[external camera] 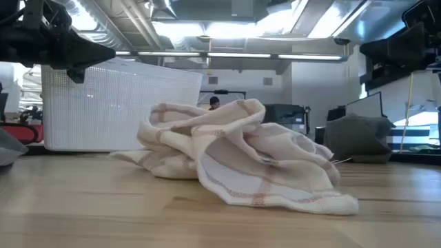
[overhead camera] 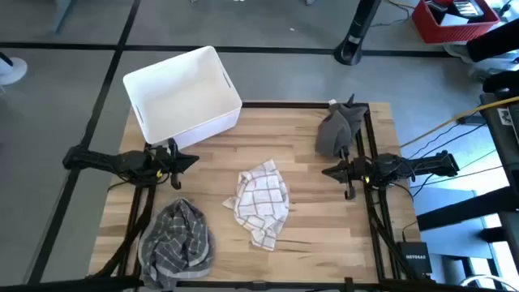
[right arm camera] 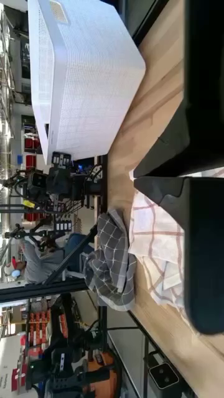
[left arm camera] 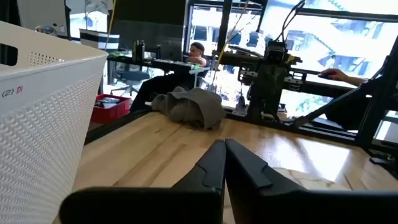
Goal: Fold towel
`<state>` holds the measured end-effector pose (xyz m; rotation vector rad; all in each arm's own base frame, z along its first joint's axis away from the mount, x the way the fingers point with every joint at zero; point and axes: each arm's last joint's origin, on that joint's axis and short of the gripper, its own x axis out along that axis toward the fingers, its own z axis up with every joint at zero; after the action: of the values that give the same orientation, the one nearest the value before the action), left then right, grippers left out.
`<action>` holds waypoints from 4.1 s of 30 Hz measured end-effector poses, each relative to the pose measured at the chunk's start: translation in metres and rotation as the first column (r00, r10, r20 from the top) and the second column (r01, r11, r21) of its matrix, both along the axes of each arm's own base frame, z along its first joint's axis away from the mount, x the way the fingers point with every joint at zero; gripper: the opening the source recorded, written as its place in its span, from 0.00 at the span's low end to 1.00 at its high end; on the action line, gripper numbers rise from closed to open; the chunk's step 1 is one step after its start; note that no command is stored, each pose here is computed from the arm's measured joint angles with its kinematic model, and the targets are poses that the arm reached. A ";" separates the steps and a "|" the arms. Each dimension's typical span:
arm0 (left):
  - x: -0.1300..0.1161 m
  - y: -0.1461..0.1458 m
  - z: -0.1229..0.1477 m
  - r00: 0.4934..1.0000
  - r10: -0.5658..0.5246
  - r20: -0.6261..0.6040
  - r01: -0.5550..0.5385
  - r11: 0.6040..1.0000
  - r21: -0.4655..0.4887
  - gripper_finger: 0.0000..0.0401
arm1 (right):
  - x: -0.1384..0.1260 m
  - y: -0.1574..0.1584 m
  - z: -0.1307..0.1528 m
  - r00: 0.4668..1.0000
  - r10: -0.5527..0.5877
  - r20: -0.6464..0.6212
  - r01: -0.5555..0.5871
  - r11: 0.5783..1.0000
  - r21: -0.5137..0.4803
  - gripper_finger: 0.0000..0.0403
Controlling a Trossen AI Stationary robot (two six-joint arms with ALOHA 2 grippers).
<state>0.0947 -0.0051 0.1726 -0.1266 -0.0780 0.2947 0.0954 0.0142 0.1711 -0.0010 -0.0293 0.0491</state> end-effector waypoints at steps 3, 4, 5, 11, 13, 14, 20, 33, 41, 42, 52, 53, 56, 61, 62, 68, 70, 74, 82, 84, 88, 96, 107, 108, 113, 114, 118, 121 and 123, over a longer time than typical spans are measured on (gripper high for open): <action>0.000 0.000 0.000 1.000 0.000 -0.001 0.000 1.000 0.000 0.00 | 0.000 0.000 0.000 1.000 0.000 0.000 0.000 1.000 0.000 0.01; 0.000 0.000 0.000 1.000 0.000 0.000 0.000 1.000 0.000 0.00 | 0.000 0.000 0.000 1.000 0.000 0.000 0.000 1.000 0.000 0.01; 0.000 0.000 0.000 1.000 0.000 0.000 0.000 1.000 0.000 0.00 | 0.000 0.000 0.000 1.000 0.000 0.000 0.000 1.000 0.000 0.01; 0.000 0.000 0.000 1.000 0.000 0.000 0.000 1.000 0.000 0.00 | 0.000 0.000 0.000 1.000 0.000 0.000 0.000 1.000 0.000 0.01; 0.000 0.000 0.000 1.000 0.000 0.000 0.000 1.000 0.000 0.00 | 0.000 0.000 0.000 1.000 0.000 0.000 0.000 1.000 0.000 0.01; 0.000 0.000 0.000 1.000 0.000 0.000 0.000 1.000 0.000 0.00 | 0.000 0.000 0.000 1.000 0.000 0.001 0.000 1.000 0.000 0.01; 0.000 0.000 0.000 1.000 0.000 0.000 0.000 1.000 0.000 0.00 | 0.000 0.000 0.000 1.000 0.000 0.000 0.000 1.000 0.000 0.01; 0.000 0.000 0.000 1.000 0.000 0.000 0.000 1.000 0.000 0.00 | 0.000 0.000 0.000 1.000 0.000 0.000 0.000 1.000 0.000 0.01; 0.000 0.000 0.000 1.000 0.000 -0.001 0.000 1.000 0.000 0.00 | 0.000 0.000 0.000 1.000 0.000 0.001 0.000 1.000 0.001 0.01; 0.000 0.000 0.000 1.000 0.000 0.000 0.000 1.000 0.000 0.00 | 0.000 0.000 0.000 1.000 0.000 0.000 0.000 1.000 0.000 0.01; 0.000 0.000 0.000 1.000 0.000 0.000 0.000 1.000 0.000 0.00 | 0.000 0.000 0.000 1.000 0.000 0.000 0.000 1.000 0.000 0.01; 0.000 0.000 0.000 1.000 0.000 0.000 0.000 1.000 0.000 0.00 | 0.000 0.000 0.000 1.000 0.000 0.000 0.000 1.000 0.000 0.01; 0.000 0.000 0.000 1.000 0.000 0.000 0.000 1.000 0.000 0.00 | 0.000 0.000 0.000 1.000 0.000 0.000 0.000 1.000 0.000 0.01; 0.000 0.000 0.000 1.000 0.000 0.000 0.000 1.000 0.000 0.00 | 0.000 0.000 0.000 1.000 0.000 0.000 0.000 1.000 0.000 0.01; 0.000 0.000 0.000 1.000 0.000 0.000 0.000 1.000 0.000 0.00 | 0.000 0.000 0.000 1.000 0.000 0.000 0.000 1.000 0.000 0.01; 0.000 0.000 0.000 1.000 0.000 0.000 0.000 1.000 0.000 0.00 | 0.000 0.000 0.000 1.000 0.000 0.000 0.000 1.000 0.000 0.01; 0.000 0.000 0.000 1.000 0.000 0.000 0.000 1.000 0.000 0.00 | 0.000 0.000 0.000 1.000 0.000 0.000 0.000 1.000 0.000 0.01; 0.000 0.000 0.000 1.000 0.008 -0.013 -0.007 0.999 0.044 0.00 | 0.000 0.000 0.000 1.000 0.000 0.000 0.000 1.000 0.000 0.01; 0.000 0.001 0.001 0.999 0.022 0.033 -0.020 0.998 -0.060 0.00 | 0.000 0.000 0.000 1.000 0.000 0.001 0.000 1.000 0.001 0.01; -0.001 0.001 0.005 0.996 0.020 0.087 -0.009 0.992 -0.126 0.00 | 0.000 0.000 0.000 1.000 -0.001 0.001 0.001 1.000 0.001 0.01; -0.002 0.002 0.014 0.984 0.026 0.178 -0.005 0.993 -0.114 0.00 | 0.000 0.000 0.002 0.999 -0.010 0.031 0.009 1.000 0.006 0.01; -0.003 -0.002 0.020 0.970 -0.096 0.222 0.106 0.994 -0.035 0.00 | -0.001 -0.001 0.009 0.994 -0.036 0.104 0.031 0.998 0.052 0.01; -0.007 -0.006 0.030 0.967 -0.219 0.130 0.249 0.916 -0.314 0.00 | 0.000 -0.001 0.002 0.999 -0.049 0.021 0.048 0.998 0.034 0.01; -0.007 -0.006 0.034 0.963 -0.232 0.138 0.264 0.912 -0.313 0.00 | 0.000 -0.001 0.002 0.999 -0.048 0.017 0.048 0.998 0.038 0.01; -0.010 -0.010 0.069 0.950 -0.280 0.138 0.304 0.929 -0.211 0.00 | 0.001 -0.001 0.002 0.999 -0.037 0.018 0.036 0.997 0.065 0.01; -0.008 -0.011 0.079 0.949 -0.286 0.136 0.307 0.935 -0.177 0.00 | 0.001 -0.001 0.003 0.999 -0.033 0.026 0.031 0.997 0.066 0.01; 0.015 -0.021 0.108 0.952 -0.307 -0.011 0.306 0.951 -0.043 0.00 | 0.000 -0.001 0.010 0.994 -0.040 0.099 0.031 0.996 0.087 0.01; 0.046 -0.031 0.124 0.942 -0.307 -0.137 0.314 0.949 0.030 0.00 | 0.001 -0.001 0.012 0.993 -0.041 0.113 0.030 0.995 0.095 0.01; 0.069 -0.041 0.129 0.925 -0.310 -0.220 0.331 0.942 0.060 0.00 | 0.002 -0.001 0.013 0.992 -0.033 0.121 0.020 0.994 0.111 0.01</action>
<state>0.1634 -0.0457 0.3015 -0.0106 0.1365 -0.0259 0.0974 0.0136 0.1842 0.1050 -0.1553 0.0206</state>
